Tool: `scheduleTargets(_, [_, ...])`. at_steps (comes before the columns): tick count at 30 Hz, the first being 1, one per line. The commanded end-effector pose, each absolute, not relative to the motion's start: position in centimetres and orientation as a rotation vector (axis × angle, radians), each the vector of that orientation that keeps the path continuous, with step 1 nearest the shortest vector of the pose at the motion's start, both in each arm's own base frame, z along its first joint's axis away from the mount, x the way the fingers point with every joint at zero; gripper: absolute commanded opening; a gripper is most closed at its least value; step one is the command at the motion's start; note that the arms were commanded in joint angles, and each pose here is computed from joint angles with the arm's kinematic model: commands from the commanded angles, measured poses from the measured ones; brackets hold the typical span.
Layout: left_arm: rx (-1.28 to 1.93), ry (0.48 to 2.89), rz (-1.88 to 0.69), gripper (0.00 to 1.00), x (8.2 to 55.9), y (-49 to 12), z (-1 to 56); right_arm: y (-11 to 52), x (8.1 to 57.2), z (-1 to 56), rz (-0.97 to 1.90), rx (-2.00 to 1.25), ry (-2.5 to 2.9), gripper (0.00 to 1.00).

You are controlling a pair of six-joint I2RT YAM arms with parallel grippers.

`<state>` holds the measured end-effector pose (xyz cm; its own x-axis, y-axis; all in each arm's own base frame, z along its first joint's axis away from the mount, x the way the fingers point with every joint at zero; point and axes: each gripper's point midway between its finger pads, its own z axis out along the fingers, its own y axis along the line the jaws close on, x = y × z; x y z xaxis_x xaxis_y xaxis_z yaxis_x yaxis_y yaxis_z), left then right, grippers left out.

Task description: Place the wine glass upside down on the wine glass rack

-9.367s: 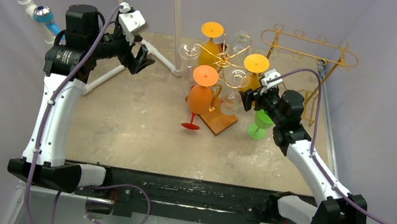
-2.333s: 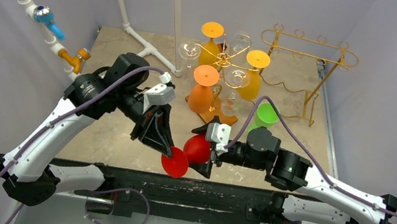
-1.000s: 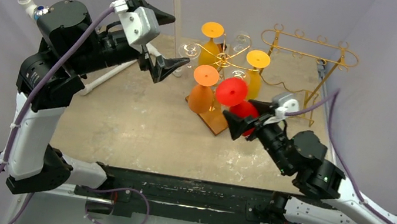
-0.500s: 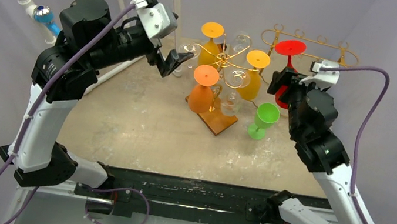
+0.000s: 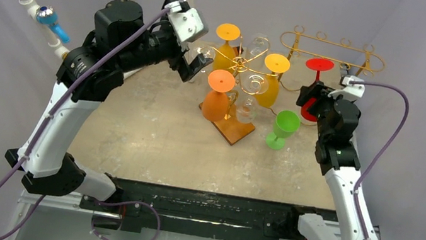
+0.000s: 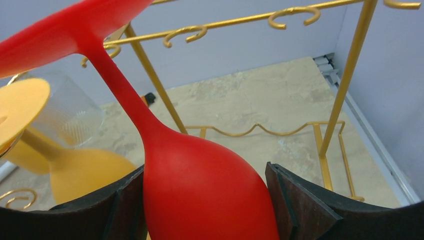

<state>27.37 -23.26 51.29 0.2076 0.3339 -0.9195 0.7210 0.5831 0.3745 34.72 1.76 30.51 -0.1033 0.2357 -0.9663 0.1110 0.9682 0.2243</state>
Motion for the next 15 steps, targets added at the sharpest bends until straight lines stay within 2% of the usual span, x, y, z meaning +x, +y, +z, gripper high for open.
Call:
scheduleTargets(1, [0.871, 1.613, -0.204, 1.0, 28.9, -20.3, 47.7, 2.2, 36.3, 33.7, 0.215, 0.23, 1.514, 0.59])
scheduleTargets(15, [0.941, 1.621, -0.154, 1.0, 29.8, -20.7, 45.9, 2.2, 40.0, 32.8, 0.238, 0.186, 1.422, 0.6])
